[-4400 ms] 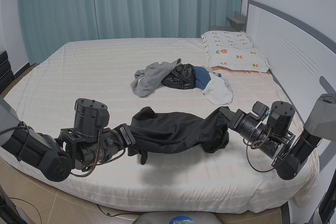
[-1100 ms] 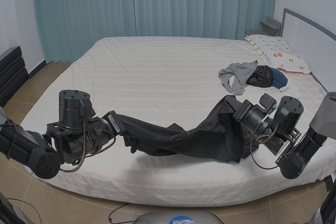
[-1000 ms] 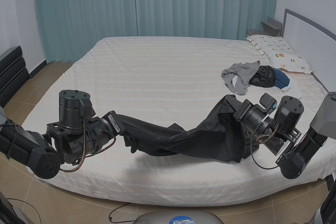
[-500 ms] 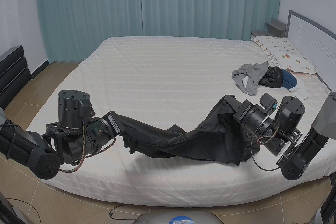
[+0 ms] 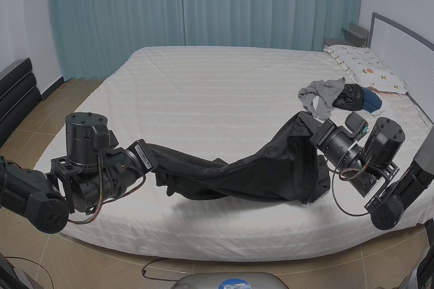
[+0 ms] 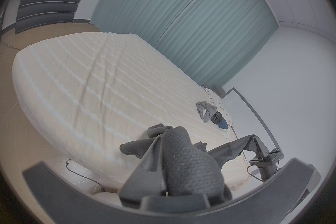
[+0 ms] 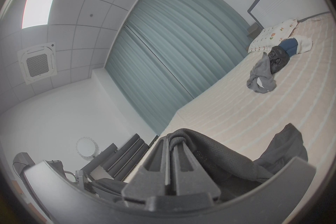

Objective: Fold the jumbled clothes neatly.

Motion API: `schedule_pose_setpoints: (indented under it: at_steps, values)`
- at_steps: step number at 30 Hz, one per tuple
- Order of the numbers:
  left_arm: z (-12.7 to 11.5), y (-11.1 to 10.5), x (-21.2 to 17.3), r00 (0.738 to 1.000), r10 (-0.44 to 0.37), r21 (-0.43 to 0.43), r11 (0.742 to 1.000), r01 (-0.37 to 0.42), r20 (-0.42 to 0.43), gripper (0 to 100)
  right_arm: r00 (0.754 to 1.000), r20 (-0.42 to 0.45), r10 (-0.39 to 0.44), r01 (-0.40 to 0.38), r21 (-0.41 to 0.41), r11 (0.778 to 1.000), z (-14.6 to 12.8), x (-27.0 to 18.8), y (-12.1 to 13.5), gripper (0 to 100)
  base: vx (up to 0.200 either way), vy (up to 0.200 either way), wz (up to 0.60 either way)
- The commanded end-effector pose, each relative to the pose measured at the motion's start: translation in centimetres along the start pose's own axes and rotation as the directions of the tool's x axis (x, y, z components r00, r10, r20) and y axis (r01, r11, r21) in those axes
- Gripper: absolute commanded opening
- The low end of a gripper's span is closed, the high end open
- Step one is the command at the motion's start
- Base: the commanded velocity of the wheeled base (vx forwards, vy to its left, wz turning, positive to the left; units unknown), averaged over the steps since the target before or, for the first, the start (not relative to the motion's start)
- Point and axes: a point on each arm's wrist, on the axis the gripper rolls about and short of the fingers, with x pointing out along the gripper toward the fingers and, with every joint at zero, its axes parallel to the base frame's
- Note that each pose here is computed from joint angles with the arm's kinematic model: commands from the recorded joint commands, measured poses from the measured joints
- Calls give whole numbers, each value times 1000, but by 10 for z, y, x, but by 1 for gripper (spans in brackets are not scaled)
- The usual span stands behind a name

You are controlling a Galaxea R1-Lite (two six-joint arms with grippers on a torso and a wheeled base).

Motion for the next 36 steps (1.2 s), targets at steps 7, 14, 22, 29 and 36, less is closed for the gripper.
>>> schedule_pose_setpoints:
  at_steps: [7, 14, 22, 29, 36]
  values:
    - [16, -12, -31, 994, -76, -5, 997, 77, 75, 0, 989, 103, 103, -103, -6, 995, 37, -26, 35, 0, -200, 0, 0]
    - [26, -19, -45, 985, -119, -6, 993, 121, 126, 0, 958, 255, 132, -126, -38, 991, 99, -48, 57, 0, -29, 0, 0]
    - [50, -39, -57, 976, -146, 39, 989, 141, 162, 0, 941, 302, 153, -143, -55, 988, 167, -69, 106, 0, 0, 0, 0]
    - [77, -57, -45, 972, -140, 30, 990, 137, 189, 0, 952, 300, 57, -42, -56, 998, 194, -19, 101, 0, 0, 0, 0]
    - [89, -52, 14, 982, -73, 12, 997, 72, 177, 0, 966, 246, -79, 94, -47, 994, 171, 51, 42, 0, 29, 0, 0]
